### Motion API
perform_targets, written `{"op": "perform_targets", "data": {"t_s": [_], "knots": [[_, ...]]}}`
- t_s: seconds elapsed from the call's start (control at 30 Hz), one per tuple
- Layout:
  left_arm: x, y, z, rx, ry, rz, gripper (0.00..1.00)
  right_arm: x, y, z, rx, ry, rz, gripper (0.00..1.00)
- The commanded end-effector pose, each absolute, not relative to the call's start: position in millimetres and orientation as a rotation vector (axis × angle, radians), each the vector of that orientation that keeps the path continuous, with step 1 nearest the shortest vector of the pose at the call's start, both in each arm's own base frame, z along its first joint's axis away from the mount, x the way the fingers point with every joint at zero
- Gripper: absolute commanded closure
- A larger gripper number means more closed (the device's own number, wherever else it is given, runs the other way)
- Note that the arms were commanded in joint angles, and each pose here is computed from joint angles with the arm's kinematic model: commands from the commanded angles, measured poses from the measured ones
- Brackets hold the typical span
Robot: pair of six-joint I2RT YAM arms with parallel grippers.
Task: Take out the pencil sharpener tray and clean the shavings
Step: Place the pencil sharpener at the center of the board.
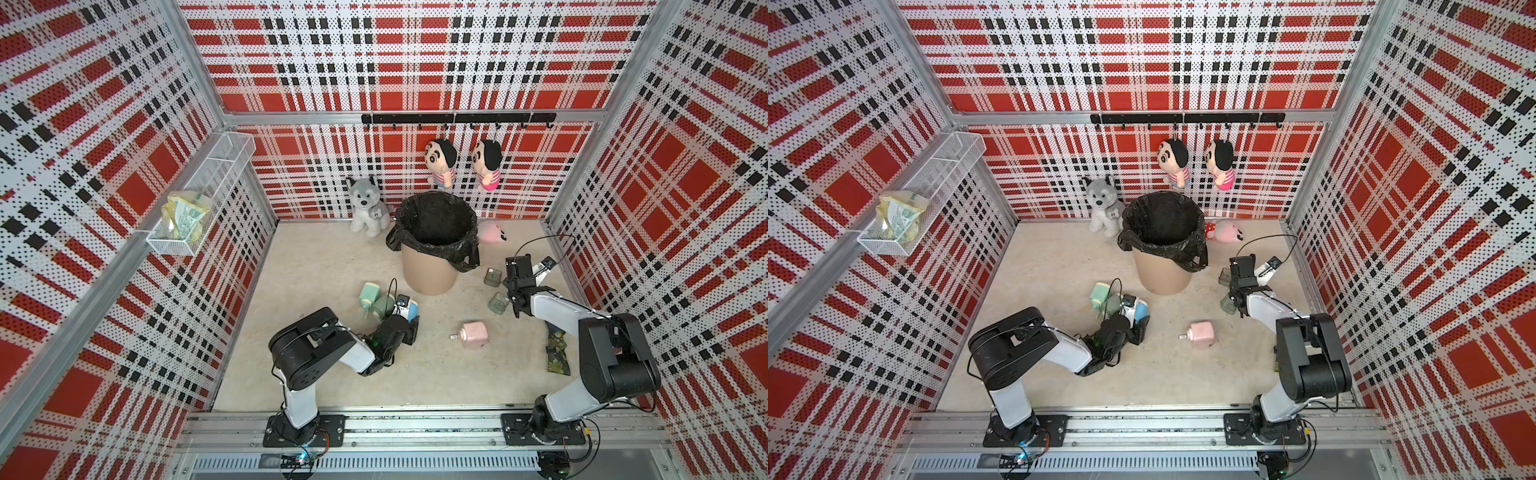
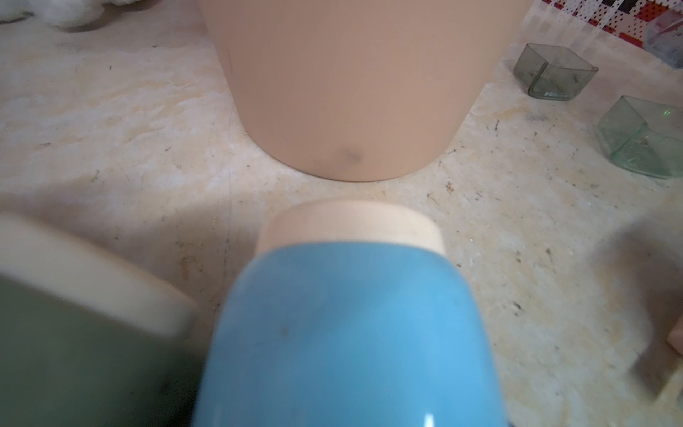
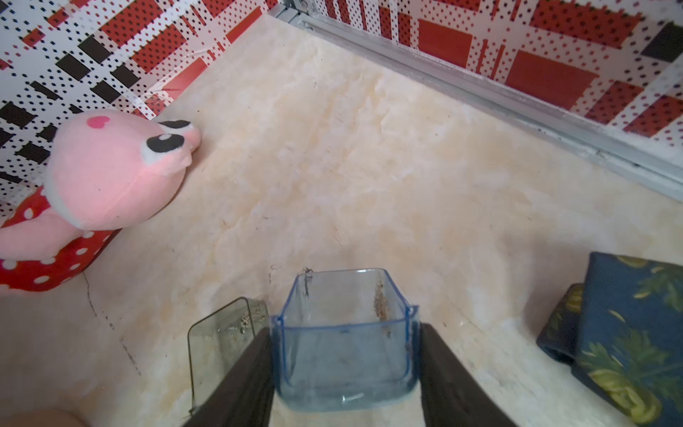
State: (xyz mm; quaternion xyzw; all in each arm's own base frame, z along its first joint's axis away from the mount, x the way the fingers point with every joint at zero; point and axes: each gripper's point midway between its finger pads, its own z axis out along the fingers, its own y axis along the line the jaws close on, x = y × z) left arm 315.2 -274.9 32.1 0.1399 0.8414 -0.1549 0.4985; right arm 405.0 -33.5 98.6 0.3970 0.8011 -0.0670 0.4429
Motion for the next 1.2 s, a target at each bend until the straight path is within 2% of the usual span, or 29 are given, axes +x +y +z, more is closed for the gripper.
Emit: {"op": "perform_targets", "data": {"t_s": [0.0,0.43,0.63,0.73,1.17], "knots": [[311,-267,15,0.337,2.087,-0.387,0.53,411,-38,96,0.950,1.976,-0.261,0.43],[312,-265,0,0.354,2.121,-0.389,0.48,409,-35,81,0.974,2.035,-0.313,0.40],[312,-266,6,0.346,2.111,-0.402,0.48,395,-31,54,1.046,2.069,-0.317,0.40],[311,-264,8,0.345,2.107,-0.402,0.46,399,-23,66,0.991,2.034,-0.321,0.39],[311,-260,16,0.324,2.089,-0.421,0.44,389,-21,58,1.032,2.054,-0.344,0.34]]}}
